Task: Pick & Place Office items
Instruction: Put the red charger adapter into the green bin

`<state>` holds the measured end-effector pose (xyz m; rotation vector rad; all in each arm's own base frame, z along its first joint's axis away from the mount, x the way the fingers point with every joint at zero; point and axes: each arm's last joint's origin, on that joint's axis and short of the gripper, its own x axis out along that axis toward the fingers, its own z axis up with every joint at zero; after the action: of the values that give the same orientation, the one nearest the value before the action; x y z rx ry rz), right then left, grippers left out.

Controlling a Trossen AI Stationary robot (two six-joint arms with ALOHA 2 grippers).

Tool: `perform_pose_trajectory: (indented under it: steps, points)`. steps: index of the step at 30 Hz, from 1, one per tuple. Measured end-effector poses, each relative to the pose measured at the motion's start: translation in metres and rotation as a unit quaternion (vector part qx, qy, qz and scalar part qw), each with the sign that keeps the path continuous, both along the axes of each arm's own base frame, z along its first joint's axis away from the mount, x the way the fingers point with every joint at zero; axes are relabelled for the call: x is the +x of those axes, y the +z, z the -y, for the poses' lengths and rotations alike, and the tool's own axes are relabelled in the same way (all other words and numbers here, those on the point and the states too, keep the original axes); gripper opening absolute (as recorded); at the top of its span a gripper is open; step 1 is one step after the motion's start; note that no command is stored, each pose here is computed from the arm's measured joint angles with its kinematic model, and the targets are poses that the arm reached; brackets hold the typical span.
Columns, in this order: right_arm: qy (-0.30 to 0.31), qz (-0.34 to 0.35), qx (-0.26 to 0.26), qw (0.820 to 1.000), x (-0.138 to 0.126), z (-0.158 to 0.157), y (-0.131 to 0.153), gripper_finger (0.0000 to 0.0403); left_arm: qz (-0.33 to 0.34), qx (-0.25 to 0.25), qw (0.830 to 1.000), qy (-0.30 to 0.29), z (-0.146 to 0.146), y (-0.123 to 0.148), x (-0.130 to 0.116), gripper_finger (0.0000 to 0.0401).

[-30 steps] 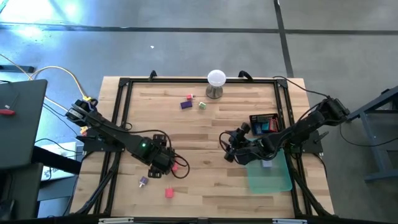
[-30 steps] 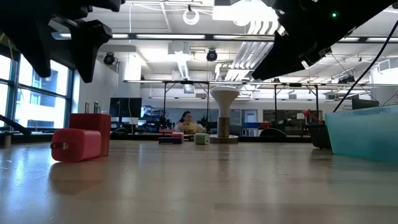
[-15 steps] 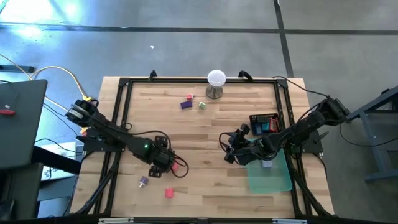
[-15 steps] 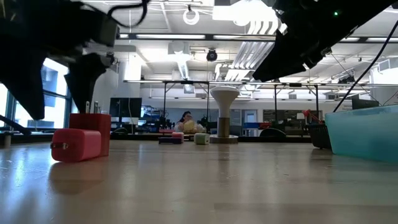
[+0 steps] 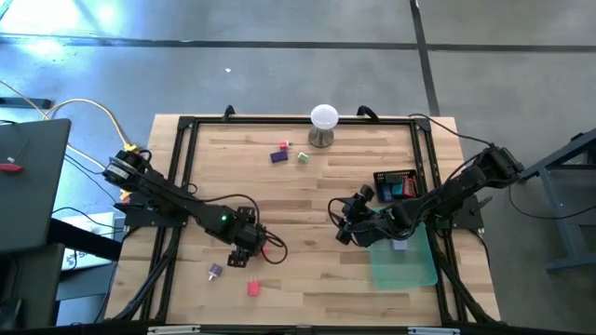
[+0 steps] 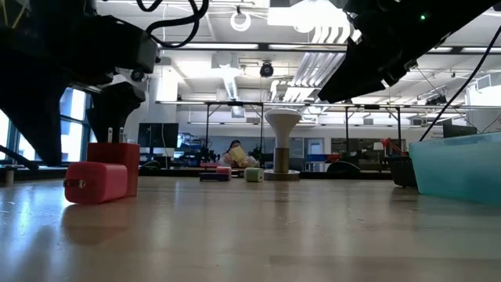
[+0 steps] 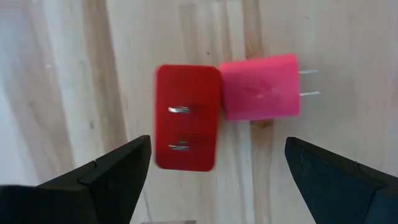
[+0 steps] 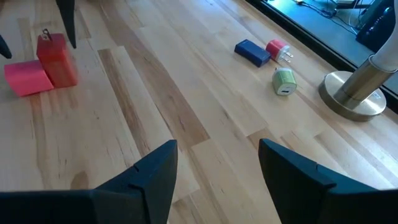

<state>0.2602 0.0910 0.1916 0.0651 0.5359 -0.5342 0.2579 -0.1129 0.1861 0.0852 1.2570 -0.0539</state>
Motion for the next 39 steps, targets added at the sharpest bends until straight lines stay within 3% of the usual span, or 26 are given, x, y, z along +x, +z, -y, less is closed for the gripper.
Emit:
perform_pose_trajectory:
  steps: [16, 28, 39]
  points:
    - [-0.005, 0.005, 0.011, 1.0, 0.0, 0.0, 0.0, 0.0213, 0.011, 0.048, 0.999, -0.018, -0.009, -0.001, 0.004, 0.0349]
    - [0.004, 0.002, 0.019, 1.0, 0.0, -0.001, 0.0, 0.0213, 0.019, 0.041, 0.999, -0.024, -0.013, -0.005, 0.006, 0.0274]
    - [0.003, 0.002, 0.019, 1.0, 0.0, -0.001, 0.0, 0.0213, 0.024, 0.04, 0.999, -0.029, -0.013, -0.008, 0.006, 0.0176]
